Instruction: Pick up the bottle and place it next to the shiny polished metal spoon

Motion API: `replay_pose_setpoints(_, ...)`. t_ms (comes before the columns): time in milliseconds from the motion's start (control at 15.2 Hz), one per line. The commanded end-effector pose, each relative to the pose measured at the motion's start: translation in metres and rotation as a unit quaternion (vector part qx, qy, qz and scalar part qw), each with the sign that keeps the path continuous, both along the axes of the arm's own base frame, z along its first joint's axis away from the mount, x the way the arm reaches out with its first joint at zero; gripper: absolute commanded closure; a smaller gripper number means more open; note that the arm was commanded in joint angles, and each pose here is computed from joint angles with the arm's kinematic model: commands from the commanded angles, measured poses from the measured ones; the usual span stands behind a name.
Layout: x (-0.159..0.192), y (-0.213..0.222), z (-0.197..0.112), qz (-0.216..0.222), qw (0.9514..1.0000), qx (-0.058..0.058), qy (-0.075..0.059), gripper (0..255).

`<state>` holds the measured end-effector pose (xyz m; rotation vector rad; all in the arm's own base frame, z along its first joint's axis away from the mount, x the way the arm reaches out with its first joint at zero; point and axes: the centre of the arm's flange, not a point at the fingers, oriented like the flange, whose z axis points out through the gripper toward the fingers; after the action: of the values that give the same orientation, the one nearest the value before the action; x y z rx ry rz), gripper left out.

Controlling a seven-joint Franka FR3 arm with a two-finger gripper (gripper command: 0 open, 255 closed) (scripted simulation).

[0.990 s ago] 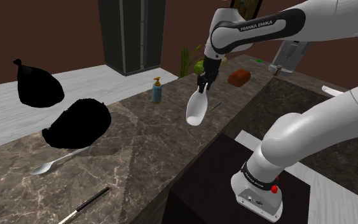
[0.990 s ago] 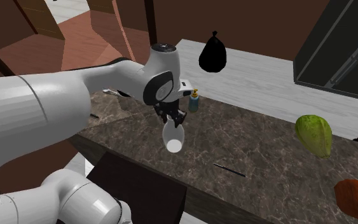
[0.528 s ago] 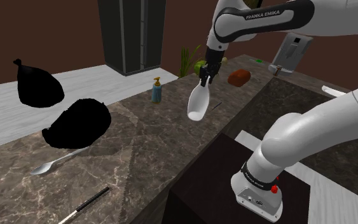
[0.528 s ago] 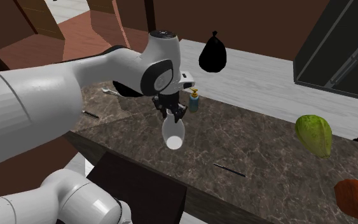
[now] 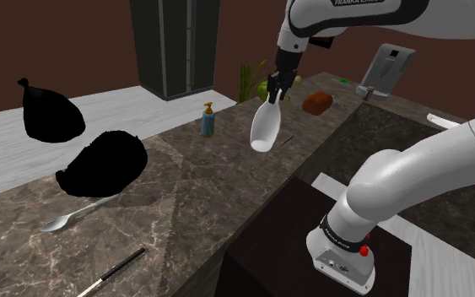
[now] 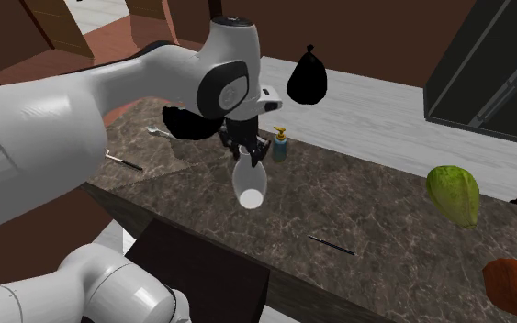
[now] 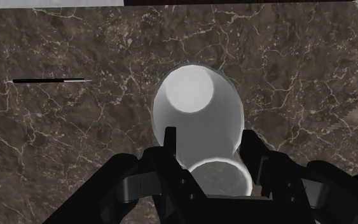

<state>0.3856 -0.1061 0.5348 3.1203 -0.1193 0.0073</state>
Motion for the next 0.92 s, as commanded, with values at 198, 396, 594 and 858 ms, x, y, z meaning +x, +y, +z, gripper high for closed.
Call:
replay_pose_setpoints(198,-0.001,0.0,0.026,0.0,1.0,0.0,0.0,255)
replay_pose_setpoints(396,-0.001,0.0,0.042,0.0,1.0,0.0,0.0,255)
replay_pose_setpoints(594,-0.001,0.0,0.058,0.0,1.0,0.0,0.0,255)
replay_pose_setpoints(858,-0.001,0.0,0.079,0.0,1.0,0.0,0.0,255)
